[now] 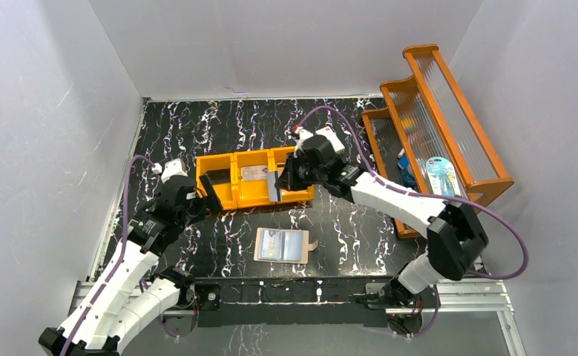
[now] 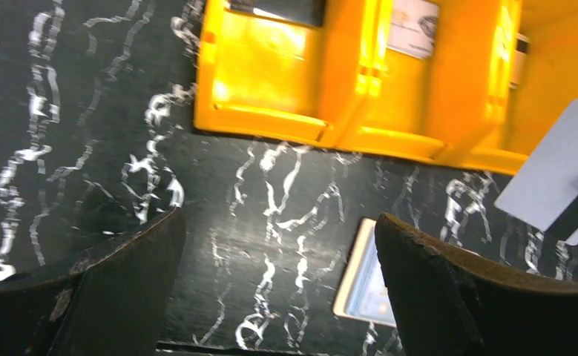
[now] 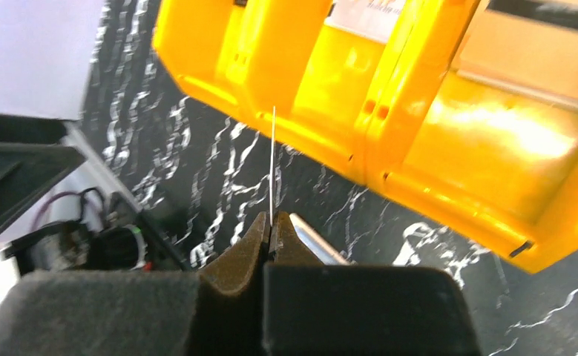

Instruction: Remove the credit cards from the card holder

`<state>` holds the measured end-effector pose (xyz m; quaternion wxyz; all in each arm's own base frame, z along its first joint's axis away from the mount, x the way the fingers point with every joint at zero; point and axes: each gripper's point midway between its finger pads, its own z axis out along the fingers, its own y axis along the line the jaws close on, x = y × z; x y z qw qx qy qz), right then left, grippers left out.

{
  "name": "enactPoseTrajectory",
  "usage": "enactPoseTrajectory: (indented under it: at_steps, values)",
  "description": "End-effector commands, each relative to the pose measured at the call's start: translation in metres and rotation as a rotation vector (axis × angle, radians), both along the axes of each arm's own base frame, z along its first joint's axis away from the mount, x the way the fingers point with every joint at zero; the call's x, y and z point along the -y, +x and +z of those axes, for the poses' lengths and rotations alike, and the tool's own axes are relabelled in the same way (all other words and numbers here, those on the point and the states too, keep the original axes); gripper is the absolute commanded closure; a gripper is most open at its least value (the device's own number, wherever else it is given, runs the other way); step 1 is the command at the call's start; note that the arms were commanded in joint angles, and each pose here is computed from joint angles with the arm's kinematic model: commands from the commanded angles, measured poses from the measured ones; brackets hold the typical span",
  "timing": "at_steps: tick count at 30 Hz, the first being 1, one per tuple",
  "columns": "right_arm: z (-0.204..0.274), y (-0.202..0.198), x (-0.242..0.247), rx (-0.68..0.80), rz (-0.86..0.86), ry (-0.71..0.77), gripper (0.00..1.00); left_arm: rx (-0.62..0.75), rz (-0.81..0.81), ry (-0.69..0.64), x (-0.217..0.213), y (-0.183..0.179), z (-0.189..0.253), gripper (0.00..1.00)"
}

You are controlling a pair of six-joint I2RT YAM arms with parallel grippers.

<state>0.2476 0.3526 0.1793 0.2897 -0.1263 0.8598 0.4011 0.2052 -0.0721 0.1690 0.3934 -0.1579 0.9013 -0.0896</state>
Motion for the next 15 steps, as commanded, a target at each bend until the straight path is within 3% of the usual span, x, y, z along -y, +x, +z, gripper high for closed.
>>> enactPoseTrajectory:
  at_steps: [1,9,15]
  values:
    - [0.011,0.032,-0.003,0.206,-0.017,-0.202,1.0,0.059,0.099,0.191,-0.039,0.007,0.005,0.02]
    - [0.023,0.061,-0.042,0.464,0.068,-0.322,1.0,0.104,0.135,0.23,-0.05,0.009,0.013,0.02]
    - [0.014,0.069,-0.077,0.824,0.265,-0.517,1.0,0.158,0.161,0.273,-0.062,0.009,0.026,0.02]
